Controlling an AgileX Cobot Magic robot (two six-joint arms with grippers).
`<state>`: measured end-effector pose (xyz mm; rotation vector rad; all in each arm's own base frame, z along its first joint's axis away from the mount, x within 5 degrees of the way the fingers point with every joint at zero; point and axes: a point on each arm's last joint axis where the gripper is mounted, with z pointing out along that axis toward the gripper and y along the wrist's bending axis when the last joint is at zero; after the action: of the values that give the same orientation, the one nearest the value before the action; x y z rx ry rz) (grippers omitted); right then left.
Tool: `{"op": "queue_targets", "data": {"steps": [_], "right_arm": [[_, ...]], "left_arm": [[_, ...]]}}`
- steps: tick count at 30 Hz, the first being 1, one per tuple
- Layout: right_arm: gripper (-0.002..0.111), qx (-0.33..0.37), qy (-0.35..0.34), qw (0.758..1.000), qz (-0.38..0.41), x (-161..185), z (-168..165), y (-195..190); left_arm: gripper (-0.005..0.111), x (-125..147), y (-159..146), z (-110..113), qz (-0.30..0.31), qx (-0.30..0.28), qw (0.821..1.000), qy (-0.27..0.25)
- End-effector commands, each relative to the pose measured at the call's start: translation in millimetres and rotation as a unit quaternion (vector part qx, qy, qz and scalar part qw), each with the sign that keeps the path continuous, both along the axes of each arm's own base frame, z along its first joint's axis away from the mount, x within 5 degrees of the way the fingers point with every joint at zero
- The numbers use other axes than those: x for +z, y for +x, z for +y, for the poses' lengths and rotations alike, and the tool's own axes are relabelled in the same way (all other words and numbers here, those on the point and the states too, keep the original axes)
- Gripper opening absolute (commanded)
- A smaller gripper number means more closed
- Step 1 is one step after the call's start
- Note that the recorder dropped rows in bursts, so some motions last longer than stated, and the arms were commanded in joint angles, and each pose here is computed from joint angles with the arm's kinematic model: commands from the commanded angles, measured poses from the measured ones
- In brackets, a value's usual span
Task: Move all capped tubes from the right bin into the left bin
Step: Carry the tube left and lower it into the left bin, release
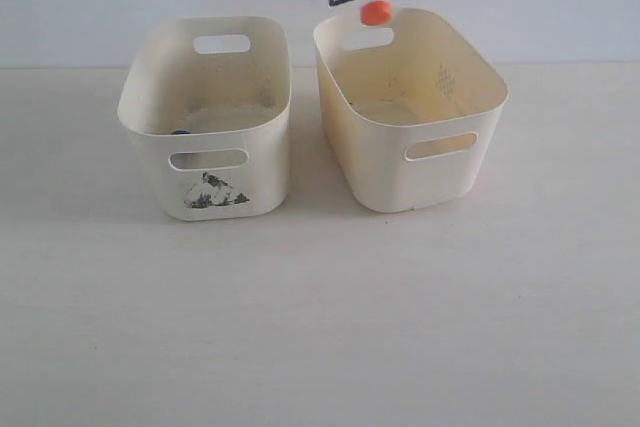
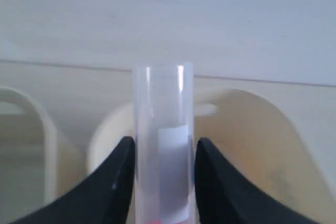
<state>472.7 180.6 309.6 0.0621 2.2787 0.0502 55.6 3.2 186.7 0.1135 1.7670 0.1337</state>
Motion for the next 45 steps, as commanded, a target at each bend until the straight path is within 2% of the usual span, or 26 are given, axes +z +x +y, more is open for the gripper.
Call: {"op": "queue_targets", "data": {"steps": [1,5,11,21,23,28,30,35,37,42,45], "right_arm": [[0.000,0.030,0.156,0.987,-0.033,10,22,2],[0.000,0.053,0.209,0.977,-0.006,-8,45,2],[0.000,0.104,0.188,0.977,0.012,-24,80,-10],[0.002,0.108,0.174,0.978,0.033,-38,85,-11],[0.011,0.112,0.167,0.979,0.040,-40,86,-11],[0.056,0.118,0.175,0.975,0.066,-43,87,-15],[0.065,0.126,0.162,0.975,0.080,-44,87,-18],[0.059,0.133,0.132,0.977,0.102,-44,82,-22],[0.048,0.127,0.118,0.979,0.110,-39,78,-25],[0.003,0.078,0.055,0.990,0.108,-13,57,-35],[0.000,0.032,-0.004,0.995,0.098,9,37,-44]], "left_arm": [[0.004,3,0,0,-0.011,0.000,1.000,-0.006],[0.004,3,0,0,-0.011,0.000,1.000,-0.006],[0.004,3,0,0,-0.011,0.000,1.000,-0.006],[0.004,3,0,0,-0.011,0.000,1.000,-0.006],[0.004,3,0,0,-0.011,0.000,1.000,-0.006],[0.004,3,0,0,-0.011,0.000,1.000,-0.006],[0.004,3,0,0,-0.011,0.000,1.000,-0.006],[0.004,3,0,0,-0.011,0.000,1.000,-0.006],[0.004,3,0,0,-0.011,0.000,1.000,-0.006],[0.004,3,0,0,-0.011,0.000,1.000,-0.006],[0.004,3,0,0,-0.011,0.000,1.000,-0.006]]}}
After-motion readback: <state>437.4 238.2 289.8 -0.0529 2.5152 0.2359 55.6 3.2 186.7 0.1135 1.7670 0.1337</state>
